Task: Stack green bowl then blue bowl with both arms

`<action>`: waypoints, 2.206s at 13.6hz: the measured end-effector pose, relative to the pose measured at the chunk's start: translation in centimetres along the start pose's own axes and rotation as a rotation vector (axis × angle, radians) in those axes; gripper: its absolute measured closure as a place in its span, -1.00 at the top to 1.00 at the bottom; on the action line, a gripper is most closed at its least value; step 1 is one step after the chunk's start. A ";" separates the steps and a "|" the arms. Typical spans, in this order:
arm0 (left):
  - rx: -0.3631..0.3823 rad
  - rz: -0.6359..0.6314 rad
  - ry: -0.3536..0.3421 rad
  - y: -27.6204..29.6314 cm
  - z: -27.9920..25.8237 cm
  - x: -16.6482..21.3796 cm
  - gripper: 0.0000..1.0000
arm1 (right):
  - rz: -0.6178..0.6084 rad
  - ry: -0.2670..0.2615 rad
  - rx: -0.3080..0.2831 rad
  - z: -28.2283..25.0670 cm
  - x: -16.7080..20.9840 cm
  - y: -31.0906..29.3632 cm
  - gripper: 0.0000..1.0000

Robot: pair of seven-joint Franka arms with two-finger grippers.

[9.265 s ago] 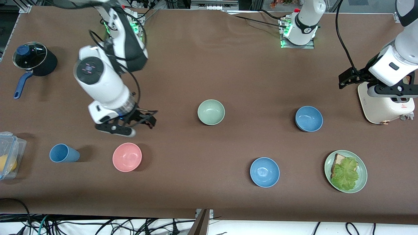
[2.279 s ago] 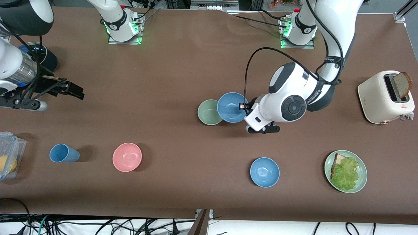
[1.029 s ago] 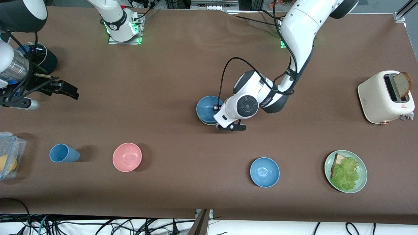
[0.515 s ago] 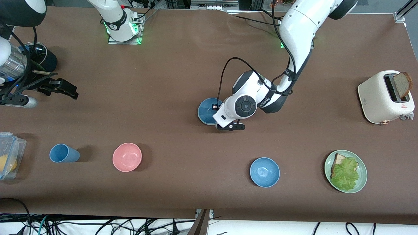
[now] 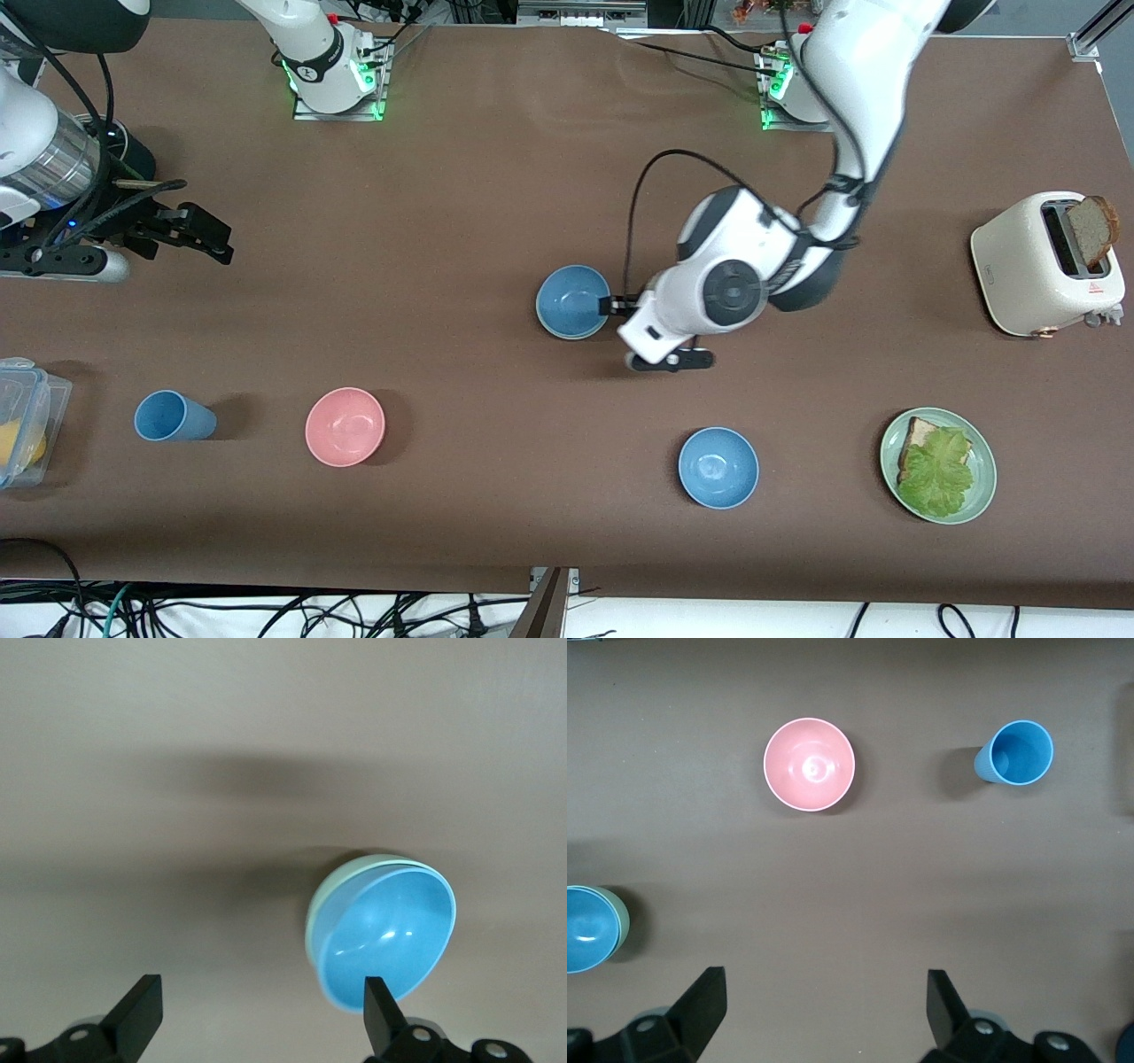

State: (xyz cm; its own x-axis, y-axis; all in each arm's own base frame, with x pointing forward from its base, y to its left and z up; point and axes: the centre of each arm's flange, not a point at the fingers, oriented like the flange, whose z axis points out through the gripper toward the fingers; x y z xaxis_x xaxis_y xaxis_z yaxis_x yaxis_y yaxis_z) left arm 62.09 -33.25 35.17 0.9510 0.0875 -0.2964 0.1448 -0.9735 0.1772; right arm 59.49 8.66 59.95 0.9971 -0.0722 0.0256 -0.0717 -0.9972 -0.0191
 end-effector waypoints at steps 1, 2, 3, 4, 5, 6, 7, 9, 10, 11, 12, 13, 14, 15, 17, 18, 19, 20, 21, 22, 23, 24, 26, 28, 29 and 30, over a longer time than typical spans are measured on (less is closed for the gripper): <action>0.001 -0.020 0.008 -1.7 -2.9 0.0 1.00 | 0.003 0.000 -0.001 0.0 0.0 0.2 1.00; 0.009 -0.035 0.017 -3.3 -5.6 -0.3 1.00 | 0.007 0.000 -0.002 0.0 0.1 0.4 1.00; 0.021 -0.042 0.025 -4.5 -7.9 -0.7 1.00 | 0.009 0.001 -0.002 0.0 0.1 0.5 1.00; 0.036 -0.035 0.033 -5.6 -10.1 -1.3 1.00 | 0.010 0.001 -0.003 0.0 0.1 0.6 1.00; 0.051 -0.023 0.039 -6.6 -12.0 -1.7 1.00 | 0.010 0.001 -0.003 0.0 0.1 0.6 1.00; 0.073 -0.011 0.043 -7.8 -13.7 -2.0 1.00 | 0.012 0.001 -0.003 0.0 0.2 0.7 1.00; 0.099 0.001 0.046 -9.1 -15.3 -2.4 1.00 | 0.014 0.001 -0.004 0.0 0.2 0.9 1.00; 0.136 0.053 0.053 -11.7 -19.0 -3.3 1.00 | 0.022 0.000 -0.005 0.0 0.3 1.3 1.00; 0.146 0.079 0.063 -12.8 -20.9 -4.0 1.00 | 0.023 0.000 -0.005 0.1 0.3 1.4 1.00; 0.153 0.095 0.077 -14.0 -22.5 -4.7 1.00 | 0.024 0.000 -0.005 0.1 0.3 1.4 1.00; 0.159 0.115 0.091 -15.1 -24.0 -5.3 1.00 | 0.024 0.000 -0.005 0.1 0.3 1.4 1.00; 0.166 0.148 0.105 -16.4 -25.4 -6.0 1.00 | 0.025 0.000 -0.005 0.1 0.3 1.4 1.00; 0.172 0.178 0.116 -18.1 -26.6 -6.5 1.00 | 0.027 0.000 -0.006 0.1 0.4 1.6 1.00; 0.178 0.193 0.122 -19.9 -27.4 -6.9 1.00 | 0.032 0.000 -0.006 0.1 0.4 1.8 1.00; 0.179 0.182 0.155 -23.6 -28.3 -7.3 1.00 | 0.047 -0.004 -0.009 0.3 0.6 2.6 1.00; 0.178 0.188 0.174 -24.9 -28.2 -7.7 1.00 | 0.052 -0.010 -0.011 0.6 0.8 2.9 1.00; 0.177 0.194 0.181 -25.7 -27.7 -8.3 1.00 | 0.054 -0.016 -0.012 1.0 0.9 3.0 1.00; 0.176 0.200 0.182 -26.1 -27.2 -8.9 1.00 | 0.054 -0.019 -0.013 1.2 1.0 3.0 1.00; 0.176 0.201 0.182 -26.3 -26.8 -9.3 1.00 | 0.055 -0.021 -0.013 1.4 1.0 3.0 1.00; 0.176 0.198 0.184 -26.5 -26.6 -9.6 1.00 | 0.055 -0.022 -0.013 1.4 1.0 3.0 1.00; 0.175 0.193 0.186 -26.9 -26.5 -9.7 1.00 | 0.056 -0.026 -0.009 1.5 1.0 3.0 1.00; 0.174 0.186 0.188 -27.3 -26.5 -9.6 1.00 | 0.063 -0.033 0.004 1.9 0.9 3.0 1.00; 0.172 0.175 0.191 -28.1 -26.5 -9.4 1.00 | 0.098 -0.043 0.041 2.7 1.0 4.3 1.00; 0.171 0.171 0.194 -28.4 -26.6 -9.4 1.00 | 0.123 -0.049 0.052 3.0 0.9 5.6 1.00; 0.171 0.171 0.194 -28.4 -26.6 -9.4 1.00 | 0.124 -0.048 0.051 3.0 0.9 5.7 1.00; 0.171 0.171 0.195 -28.4 -26.6 -9.4 1.00 | 0.122 -0.047 0.052 2.9 0.9 5.6 1.00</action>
State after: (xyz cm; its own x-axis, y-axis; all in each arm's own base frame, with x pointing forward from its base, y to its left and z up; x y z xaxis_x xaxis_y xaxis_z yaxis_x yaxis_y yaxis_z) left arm 56.33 -0.81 57.91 0.9945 -0.0579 -0.0870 -0.0543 -0.9976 0.0441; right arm 60.02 3.06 56.92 0.9812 -0.1911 -0.0270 -0.1926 -0.9787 -0.0708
